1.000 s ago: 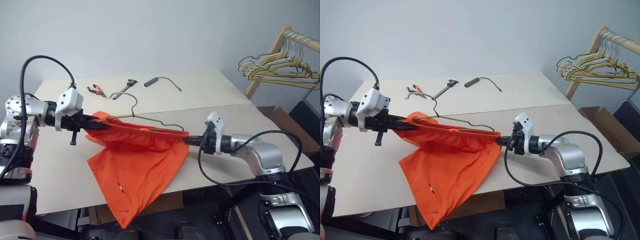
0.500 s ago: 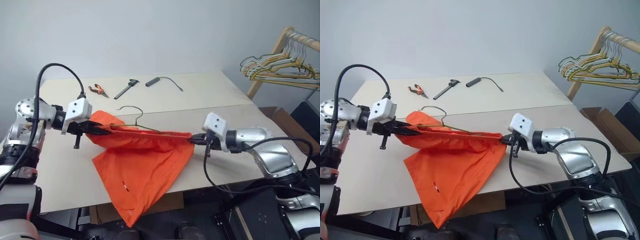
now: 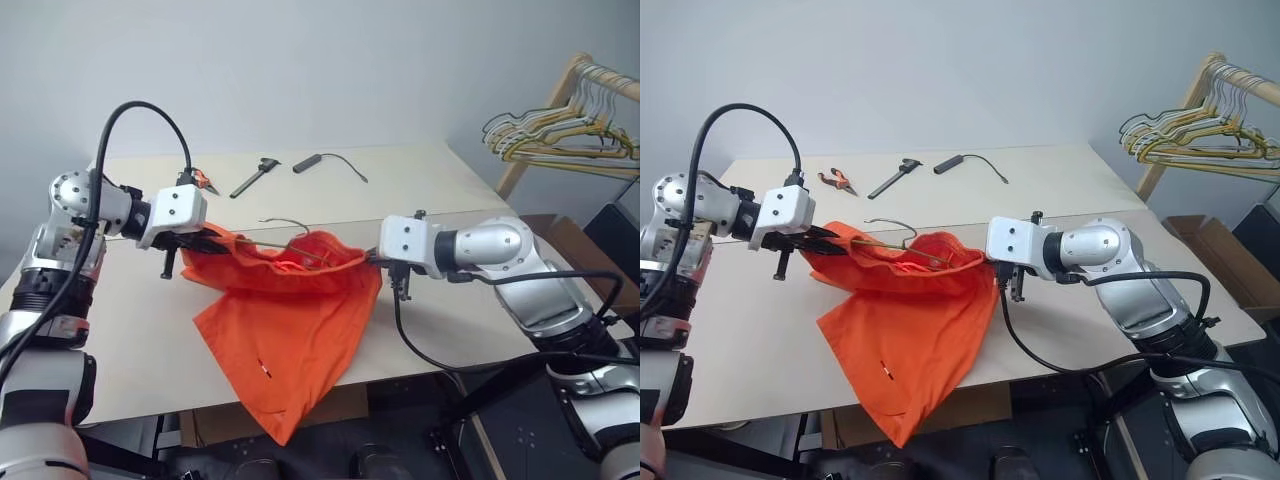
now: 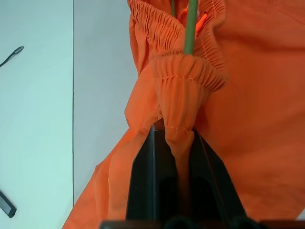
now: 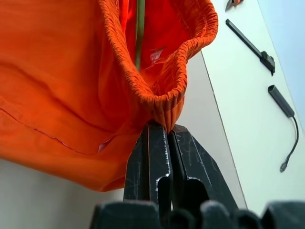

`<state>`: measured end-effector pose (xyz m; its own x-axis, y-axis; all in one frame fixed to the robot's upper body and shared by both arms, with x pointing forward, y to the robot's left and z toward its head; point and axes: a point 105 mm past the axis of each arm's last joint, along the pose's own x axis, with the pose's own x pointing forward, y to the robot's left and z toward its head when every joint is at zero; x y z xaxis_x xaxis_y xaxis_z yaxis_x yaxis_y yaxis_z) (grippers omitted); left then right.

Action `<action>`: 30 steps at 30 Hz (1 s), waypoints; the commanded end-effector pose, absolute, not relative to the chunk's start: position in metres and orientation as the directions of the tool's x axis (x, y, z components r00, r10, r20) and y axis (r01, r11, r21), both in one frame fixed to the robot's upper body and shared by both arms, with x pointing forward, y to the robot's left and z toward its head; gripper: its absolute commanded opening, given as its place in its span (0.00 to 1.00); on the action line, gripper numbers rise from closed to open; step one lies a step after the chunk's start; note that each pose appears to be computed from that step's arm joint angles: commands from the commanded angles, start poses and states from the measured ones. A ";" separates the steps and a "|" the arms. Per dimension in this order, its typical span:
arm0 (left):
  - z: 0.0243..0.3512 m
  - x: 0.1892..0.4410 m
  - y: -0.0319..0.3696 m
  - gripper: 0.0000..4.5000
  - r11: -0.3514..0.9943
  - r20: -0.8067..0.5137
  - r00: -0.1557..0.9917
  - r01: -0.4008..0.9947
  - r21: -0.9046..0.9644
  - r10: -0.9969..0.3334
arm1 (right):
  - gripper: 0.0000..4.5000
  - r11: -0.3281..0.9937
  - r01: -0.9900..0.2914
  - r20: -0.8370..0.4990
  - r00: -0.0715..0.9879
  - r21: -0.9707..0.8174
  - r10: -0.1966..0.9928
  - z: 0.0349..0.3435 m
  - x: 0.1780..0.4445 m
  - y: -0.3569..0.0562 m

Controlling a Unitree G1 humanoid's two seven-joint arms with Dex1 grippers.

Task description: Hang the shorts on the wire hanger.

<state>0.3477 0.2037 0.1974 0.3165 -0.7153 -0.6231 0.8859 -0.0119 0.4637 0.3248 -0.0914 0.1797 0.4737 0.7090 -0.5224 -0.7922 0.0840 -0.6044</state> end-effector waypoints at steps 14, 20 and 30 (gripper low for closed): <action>0.217 0.345 0.188 0.00 -0.015 -0.531 0.322 0.846 0.534 -0.784 | 0.24 0.069 -0.776 -0.504 0.472 -0.628 0.724 0.193 0.325 -0.062; 0.218 0.348 0.192 0.00 0.023 -0.511 0.349 0.842 0.538 -0.786 | 0.62 0.073 -0.796 -0.534 0.467 -0.600 0.705 0.181 0.328 -0.064; 0.217 0.345 0.190 0.00 0.024 -0.499 0.334 0.848 0.529 -0.800 | 0.62 0.277 -0.864 -0.438 0.460 -0.420 0.772 0.184 0.337 -0.064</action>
<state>0.3462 0.1920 0.1984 0.3101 -0.7723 -0.5544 0.8791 0.0109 0.4764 0.3342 -0.0603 0.1672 0.4360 0.7533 -0.4925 -0.8771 0.2332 -0.4198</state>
